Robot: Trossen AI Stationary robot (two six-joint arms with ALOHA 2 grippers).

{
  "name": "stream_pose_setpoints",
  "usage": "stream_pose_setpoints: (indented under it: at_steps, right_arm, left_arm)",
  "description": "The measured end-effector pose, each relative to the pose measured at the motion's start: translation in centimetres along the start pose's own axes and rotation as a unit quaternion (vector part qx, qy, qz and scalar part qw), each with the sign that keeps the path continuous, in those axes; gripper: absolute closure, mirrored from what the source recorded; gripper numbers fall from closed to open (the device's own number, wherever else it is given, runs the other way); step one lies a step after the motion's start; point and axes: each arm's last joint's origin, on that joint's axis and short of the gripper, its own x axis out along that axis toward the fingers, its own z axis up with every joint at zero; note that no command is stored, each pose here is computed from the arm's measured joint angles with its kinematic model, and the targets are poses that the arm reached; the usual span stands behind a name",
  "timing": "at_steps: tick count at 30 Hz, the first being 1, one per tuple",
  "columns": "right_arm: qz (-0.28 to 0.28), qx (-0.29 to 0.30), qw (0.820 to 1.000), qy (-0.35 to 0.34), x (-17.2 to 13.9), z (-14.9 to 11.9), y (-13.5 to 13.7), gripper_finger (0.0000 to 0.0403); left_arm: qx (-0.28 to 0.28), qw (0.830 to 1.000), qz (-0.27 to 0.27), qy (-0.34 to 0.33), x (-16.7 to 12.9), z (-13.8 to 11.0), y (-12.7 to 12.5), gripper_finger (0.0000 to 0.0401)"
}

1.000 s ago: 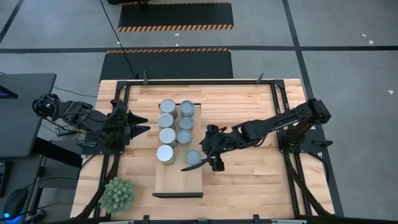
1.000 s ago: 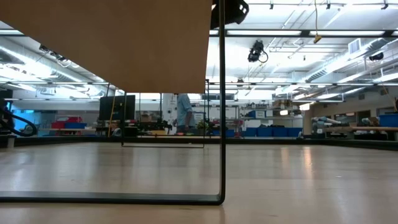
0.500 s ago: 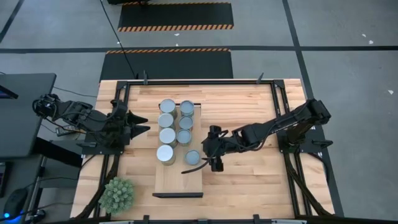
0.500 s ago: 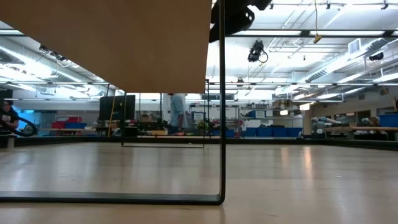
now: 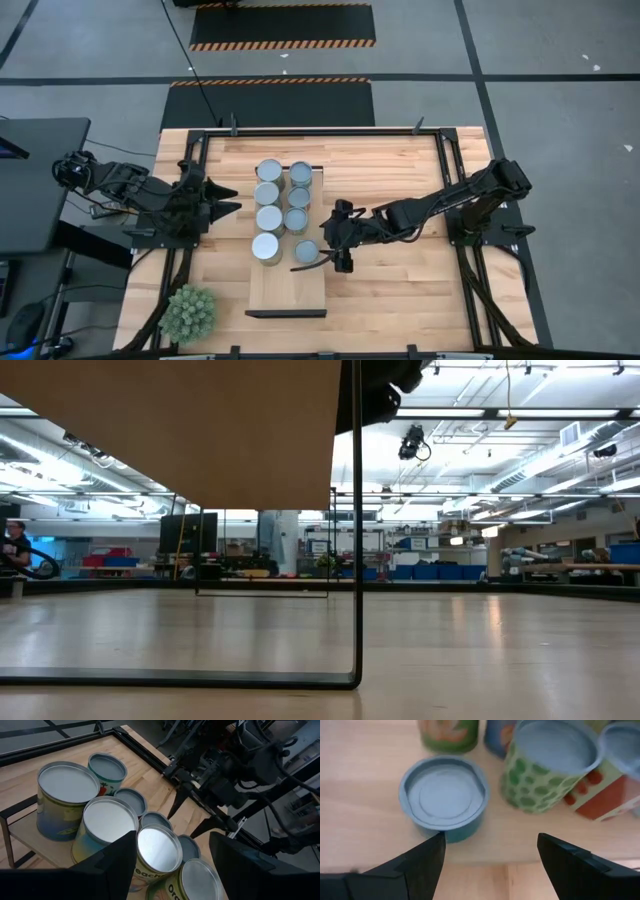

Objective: Pick and place cans onto a shelf
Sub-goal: Put the canned tuna on the shelf

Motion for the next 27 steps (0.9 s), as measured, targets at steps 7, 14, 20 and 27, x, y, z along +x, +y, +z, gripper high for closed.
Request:
stream_pose_setpoints:
  at_steps: [7, 14, 20, 27]
  right_arm:
    - [-0.021, 0.025, 0.999, -0.032, 0.3, 0.5, -0.7, 0.0081]
    - [0.054, 0.019, 0.998, -0.011, 0.1, 0.3, -0.2, 0.0081]
    - [0.028, -0.004, 0.999, -0.025, 0.7, 0.2, 0.5, 0.0081]
    - [-0.012, -0.013, 0.999, -0.037, 1.6, 0.2, 0.6, 0.0081]
  left_arm:
    - [0.0, 1.0, 0.0, 0.0, 0.0, 0.0, 0.0, 0.0147]
    - [0.0, 1.0, 0.0, 0.0, 0.0, 0.0, 0.0, 0.0147]
    - [0.0, 1.0, 0.0, 0.0, 0.0, 0.0, 0.0, 0.0147]
    - [-0.001, 1.0, -0.001, -0.001, 0.0, 0.0, 0.0, 0.0147]
